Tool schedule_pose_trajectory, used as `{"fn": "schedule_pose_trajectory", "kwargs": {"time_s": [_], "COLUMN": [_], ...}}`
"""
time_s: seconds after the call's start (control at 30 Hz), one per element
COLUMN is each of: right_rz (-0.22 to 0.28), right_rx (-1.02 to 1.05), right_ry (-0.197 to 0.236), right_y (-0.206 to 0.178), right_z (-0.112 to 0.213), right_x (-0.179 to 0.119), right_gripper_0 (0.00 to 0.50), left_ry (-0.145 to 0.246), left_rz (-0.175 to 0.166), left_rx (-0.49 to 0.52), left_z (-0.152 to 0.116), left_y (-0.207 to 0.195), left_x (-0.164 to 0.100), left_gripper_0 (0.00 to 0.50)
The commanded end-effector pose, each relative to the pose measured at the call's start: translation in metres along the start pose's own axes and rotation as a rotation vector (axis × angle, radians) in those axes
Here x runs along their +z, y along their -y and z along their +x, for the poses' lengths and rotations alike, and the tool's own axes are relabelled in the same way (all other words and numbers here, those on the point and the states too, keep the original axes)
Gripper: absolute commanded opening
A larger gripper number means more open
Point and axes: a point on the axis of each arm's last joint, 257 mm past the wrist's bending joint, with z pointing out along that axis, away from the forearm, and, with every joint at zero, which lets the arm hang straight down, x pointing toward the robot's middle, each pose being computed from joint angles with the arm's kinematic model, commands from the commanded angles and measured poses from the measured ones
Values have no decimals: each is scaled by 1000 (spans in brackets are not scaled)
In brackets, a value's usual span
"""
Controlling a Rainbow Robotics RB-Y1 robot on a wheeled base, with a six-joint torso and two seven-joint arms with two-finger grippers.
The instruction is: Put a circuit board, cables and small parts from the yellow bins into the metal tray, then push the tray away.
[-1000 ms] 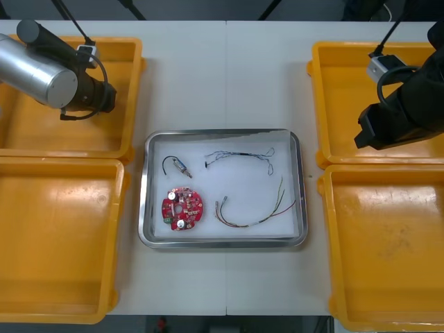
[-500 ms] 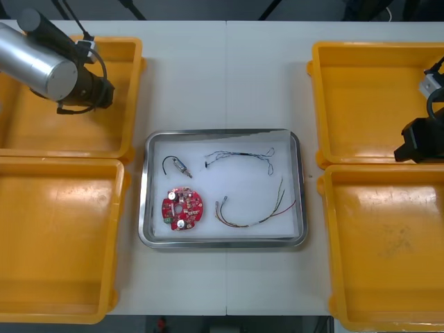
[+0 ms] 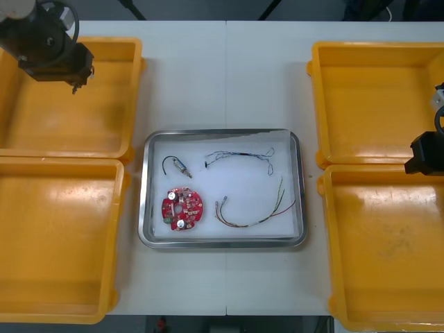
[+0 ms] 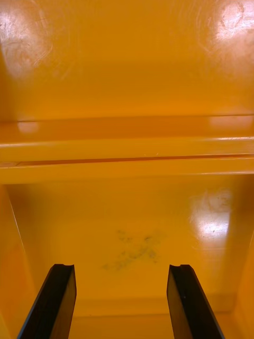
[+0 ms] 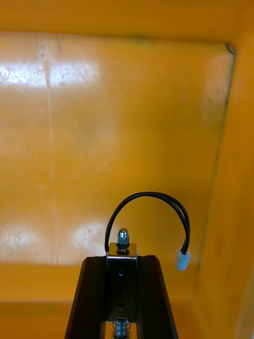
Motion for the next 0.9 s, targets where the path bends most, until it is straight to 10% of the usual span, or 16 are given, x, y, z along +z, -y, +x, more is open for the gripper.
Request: {"fn": "schedule_pose_trajectory", "kwargs": {"time_s": [0.03,0.4,0.9], "right_rz": [51,37,35], "right_rx": [-26,-20,4], "right_ry": [35,36,53], "right_y": [20,15,10], "right_z": [-5,-4,-7], "right_x": [-14,-9,-1], "right_gripper_0": [500,500,500], "left_ry": [24,-105,-168], "left_rz": [51,103,157], "left_rx": [55,5,-255], "left_z": [-23,20,69], "left_y": [4,49,138], "left_x": [-72,-101,-76], "left_gripper_0": [0,0,0]}}
